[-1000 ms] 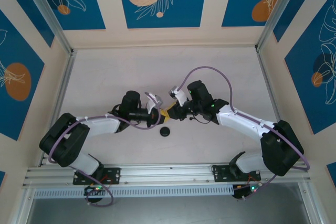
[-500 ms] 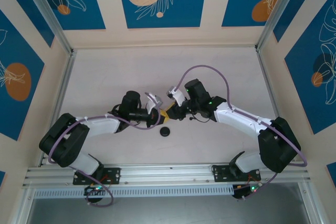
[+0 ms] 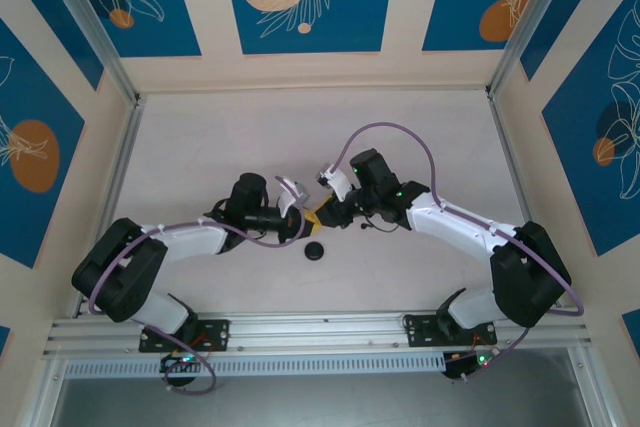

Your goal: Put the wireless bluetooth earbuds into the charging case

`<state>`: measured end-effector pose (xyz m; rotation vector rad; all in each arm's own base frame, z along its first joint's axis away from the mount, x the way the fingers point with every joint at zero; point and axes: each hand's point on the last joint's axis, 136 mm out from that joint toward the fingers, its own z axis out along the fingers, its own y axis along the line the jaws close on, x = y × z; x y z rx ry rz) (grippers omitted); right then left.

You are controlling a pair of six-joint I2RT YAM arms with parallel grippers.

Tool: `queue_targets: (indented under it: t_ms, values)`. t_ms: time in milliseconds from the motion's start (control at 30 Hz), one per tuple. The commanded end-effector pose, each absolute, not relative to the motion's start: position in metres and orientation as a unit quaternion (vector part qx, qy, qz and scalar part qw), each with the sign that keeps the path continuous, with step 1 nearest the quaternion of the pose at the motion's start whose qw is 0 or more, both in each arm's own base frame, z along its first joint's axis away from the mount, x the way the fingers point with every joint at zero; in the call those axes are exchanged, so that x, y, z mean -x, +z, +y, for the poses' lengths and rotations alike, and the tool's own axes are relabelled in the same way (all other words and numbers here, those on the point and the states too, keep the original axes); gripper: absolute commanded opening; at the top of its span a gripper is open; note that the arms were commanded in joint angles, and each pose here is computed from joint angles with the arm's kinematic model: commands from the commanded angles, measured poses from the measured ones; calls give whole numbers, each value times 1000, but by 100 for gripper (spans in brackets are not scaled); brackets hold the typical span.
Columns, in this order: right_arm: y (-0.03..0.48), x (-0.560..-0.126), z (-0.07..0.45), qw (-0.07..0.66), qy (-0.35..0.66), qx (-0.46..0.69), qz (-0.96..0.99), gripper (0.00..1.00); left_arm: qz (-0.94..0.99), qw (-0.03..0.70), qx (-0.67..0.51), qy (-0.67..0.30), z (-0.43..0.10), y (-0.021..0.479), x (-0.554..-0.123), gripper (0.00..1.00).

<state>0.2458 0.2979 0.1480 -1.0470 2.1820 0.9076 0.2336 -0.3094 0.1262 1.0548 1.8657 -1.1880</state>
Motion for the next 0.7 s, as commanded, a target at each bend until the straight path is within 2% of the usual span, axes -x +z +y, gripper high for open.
queue_targets:
  t_ms: [0,667]
  values:
    - [136,-253,288,257,309,375,835,26,652,379,-449,-479,-318,163,-222,12]
    - [144,-248,286,273,283,434,811,25,650,375,-486,-448,-315,154,-212,12]
